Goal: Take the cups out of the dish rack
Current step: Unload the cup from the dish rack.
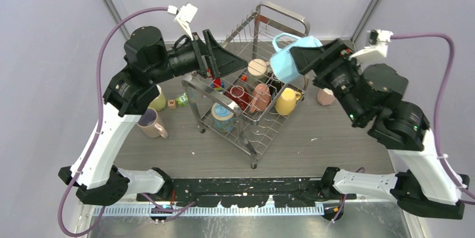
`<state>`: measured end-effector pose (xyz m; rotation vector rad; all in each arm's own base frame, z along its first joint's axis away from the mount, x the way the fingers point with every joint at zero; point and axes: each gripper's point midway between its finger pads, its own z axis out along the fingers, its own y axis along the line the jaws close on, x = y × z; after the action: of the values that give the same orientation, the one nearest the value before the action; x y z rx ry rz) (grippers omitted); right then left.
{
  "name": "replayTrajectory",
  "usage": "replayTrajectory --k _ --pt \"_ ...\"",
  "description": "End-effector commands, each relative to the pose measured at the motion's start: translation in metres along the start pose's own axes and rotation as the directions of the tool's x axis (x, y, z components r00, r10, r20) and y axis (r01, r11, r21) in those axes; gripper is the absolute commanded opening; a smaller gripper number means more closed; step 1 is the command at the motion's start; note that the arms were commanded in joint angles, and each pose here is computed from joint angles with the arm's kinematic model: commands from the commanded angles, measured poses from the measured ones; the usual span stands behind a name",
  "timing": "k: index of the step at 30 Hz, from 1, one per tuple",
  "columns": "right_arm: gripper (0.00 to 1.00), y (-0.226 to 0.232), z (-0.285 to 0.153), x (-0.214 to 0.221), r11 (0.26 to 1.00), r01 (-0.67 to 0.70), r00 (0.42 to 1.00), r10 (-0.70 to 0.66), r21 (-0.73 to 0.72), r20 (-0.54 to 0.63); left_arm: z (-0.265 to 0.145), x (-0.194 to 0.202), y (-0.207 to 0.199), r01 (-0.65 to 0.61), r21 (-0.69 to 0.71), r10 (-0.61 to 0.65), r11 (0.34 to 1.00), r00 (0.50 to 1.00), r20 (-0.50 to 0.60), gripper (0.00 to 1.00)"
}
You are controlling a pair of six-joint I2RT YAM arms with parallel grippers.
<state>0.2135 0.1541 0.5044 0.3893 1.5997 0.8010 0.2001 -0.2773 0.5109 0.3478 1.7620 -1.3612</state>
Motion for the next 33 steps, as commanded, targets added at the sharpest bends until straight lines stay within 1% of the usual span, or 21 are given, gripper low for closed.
replayTrajectory --k 1,6,9,12,17,23,30,33 --pt "0.02 0.071 0.002 -0.041 0.956 -0.179 0.977 0.200 -0.233 0.072 0.004 -0.013 -0.035 0.044 0.161 -0.053 0.986 0.997 0.053 0.97" --pt "0.02 0.097 0.014 -0.031 0.925 -0.229 0.968 0.248 -0.303 0.028 0.003 -0.018 -0.049 0.096 0.253 -0.118 0.963 0.990 0.075 0.94" --pt "0.02 0.103 0.014 -0.030 0.911 -0.251 0.962 0.273 -0.328 0.022 0.000 -0.020 -0.052 0.107 0.269 -0.135 0.957 0.987 0.090 0.93" --pt "0.02 0.103 0.012 -0.032 0.898 -0.274 0.953 0.301 -0.345 0.027 -0.003 -0.022 -0.057 0.121 0.300 -0.159 0.946 0.982 0.105 0.89" --pt "0.02 0.103 0.010 -0.027 0.871 -0.319 0.938 0.347 -0.373 0.007 -0.004 -0.025 -0.065 0.168 0.366 -0.221 0.915 0.969 0.109 0.79" --pt "0.02 0.105 0.003 -0.026 0.828 -0.374 0.914 0.405 -0.419 -0.015 -0.004 -0.028 -0.073 0.203 0.434 -0.270 0.878 0.958 0.100 0.71" --pt "0.02 0.116 0.010 -0.014 0.783 -0.418 0.894 0.444 -0.459 -0.056 -0.001 -0.026 -0.074 0.248 0.471 -0.317 0.847 0.946 0.070 0.60" --pt "0.02 0.119 0.013 -0.012 0.761 -0.436 0.882 0.468 -0.481 -0.058 -0.001 -0.027 -0.074 0.259 0.478 -0.330 0.839 0.942 0.068 0.53"
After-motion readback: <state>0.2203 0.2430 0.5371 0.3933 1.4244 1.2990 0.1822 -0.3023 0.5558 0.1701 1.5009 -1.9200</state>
